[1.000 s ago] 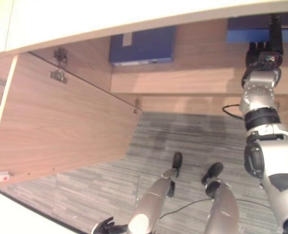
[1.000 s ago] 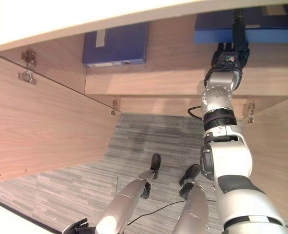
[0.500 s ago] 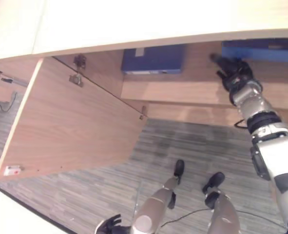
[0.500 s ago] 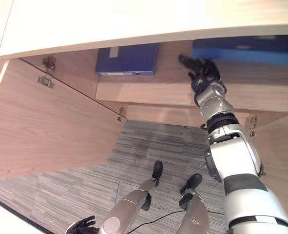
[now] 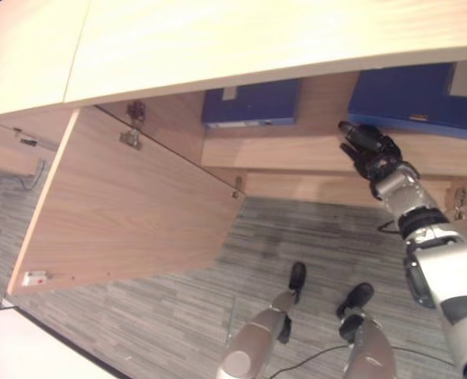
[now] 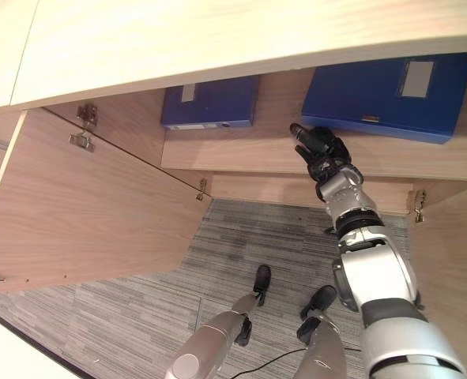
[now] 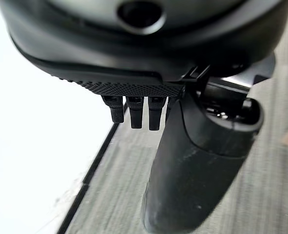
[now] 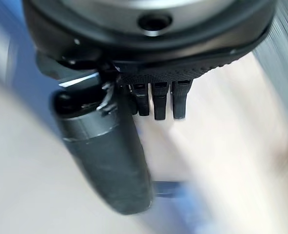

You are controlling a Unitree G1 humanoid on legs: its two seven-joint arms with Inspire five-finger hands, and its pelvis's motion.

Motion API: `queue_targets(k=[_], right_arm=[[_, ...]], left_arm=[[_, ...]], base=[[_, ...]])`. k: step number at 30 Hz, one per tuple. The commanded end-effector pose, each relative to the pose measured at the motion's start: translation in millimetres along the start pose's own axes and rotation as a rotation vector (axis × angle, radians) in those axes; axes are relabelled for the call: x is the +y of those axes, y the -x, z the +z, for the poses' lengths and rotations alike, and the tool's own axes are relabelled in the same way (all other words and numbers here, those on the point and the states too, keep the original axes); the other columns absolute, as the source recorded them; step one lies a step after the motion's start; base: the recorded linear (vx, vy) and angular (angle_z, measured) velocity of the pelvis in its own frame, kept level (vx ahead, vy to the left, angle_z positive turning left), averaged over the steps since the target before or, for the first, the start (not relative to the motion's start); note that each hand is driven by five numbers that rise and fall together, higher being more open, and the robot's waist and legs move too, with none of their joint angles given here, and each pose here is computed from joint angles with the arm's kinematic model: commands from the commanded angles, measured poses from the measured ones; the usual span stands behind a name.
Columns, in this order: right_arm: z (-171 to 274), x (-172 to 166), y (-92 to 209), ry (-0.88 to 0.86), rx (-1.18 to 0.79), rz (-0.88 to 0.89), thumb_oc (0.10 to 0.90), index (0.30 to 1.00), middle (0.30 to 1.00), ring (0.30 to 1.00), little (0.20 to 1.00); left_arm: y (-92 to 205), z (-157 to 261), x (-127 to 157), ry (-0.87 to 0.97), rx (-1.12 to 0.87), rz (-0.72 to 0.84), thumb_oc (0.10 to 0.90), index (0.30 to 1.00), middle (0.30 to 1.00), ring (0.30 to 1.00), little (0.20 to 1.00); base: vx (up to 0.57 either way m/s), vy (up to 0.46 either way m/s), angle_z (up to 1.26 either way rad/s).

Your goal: Put the empty folder in the office cabinet

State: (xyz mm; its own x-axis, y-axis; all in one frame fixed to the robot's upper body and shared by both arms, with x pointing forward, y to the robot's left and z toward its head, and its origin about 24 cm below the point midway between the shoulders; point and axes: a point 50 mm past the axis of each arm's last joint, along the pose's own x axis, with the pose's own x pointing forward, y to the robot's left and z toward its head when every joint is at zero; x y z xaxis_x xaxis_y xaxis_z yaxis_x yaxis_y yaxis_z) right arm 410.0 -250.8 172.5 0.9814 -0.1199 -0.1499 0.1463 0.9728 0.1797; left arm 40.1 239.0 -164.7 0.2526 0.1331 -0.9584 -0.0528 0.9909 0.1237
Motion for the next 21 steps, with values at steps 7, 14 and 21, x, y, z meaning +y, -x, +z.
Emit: queue_targets(k=[7, 14, 21], right_arm=[[37, -24, 4, 1.157, 0.202, -0.131, 0.800, 0.900, 0.900, 0.900, 0.900], [94, -59, 23, 1.333, 0.153, -0.433, 0.800, 0.900, 0.900, 0.900, 0.900], [118, -90, 42, 1.485, 0.208, -0.616, 0.800, 0.900, 0.900, 0.900, 0.900]], left_arm=[[6, -2, 41, -0.124, 0.031, 0.095, 0.800, 0.900, 0.900, 0.900, 0.900], [2, 8, 36, -0.107, 0.013, 0.129, 0.800, 0.900, 0.900, 0.900, 0.900], [1, 15, 34, -0.071, -0.010, 0.142, 0.800, 0.900, 0.900, 0.900, 0.900]], base=[[0.00, 0.048, -0.05], [0.01, 0.010, -0.02], [0.00, 0.000, 0.00]])
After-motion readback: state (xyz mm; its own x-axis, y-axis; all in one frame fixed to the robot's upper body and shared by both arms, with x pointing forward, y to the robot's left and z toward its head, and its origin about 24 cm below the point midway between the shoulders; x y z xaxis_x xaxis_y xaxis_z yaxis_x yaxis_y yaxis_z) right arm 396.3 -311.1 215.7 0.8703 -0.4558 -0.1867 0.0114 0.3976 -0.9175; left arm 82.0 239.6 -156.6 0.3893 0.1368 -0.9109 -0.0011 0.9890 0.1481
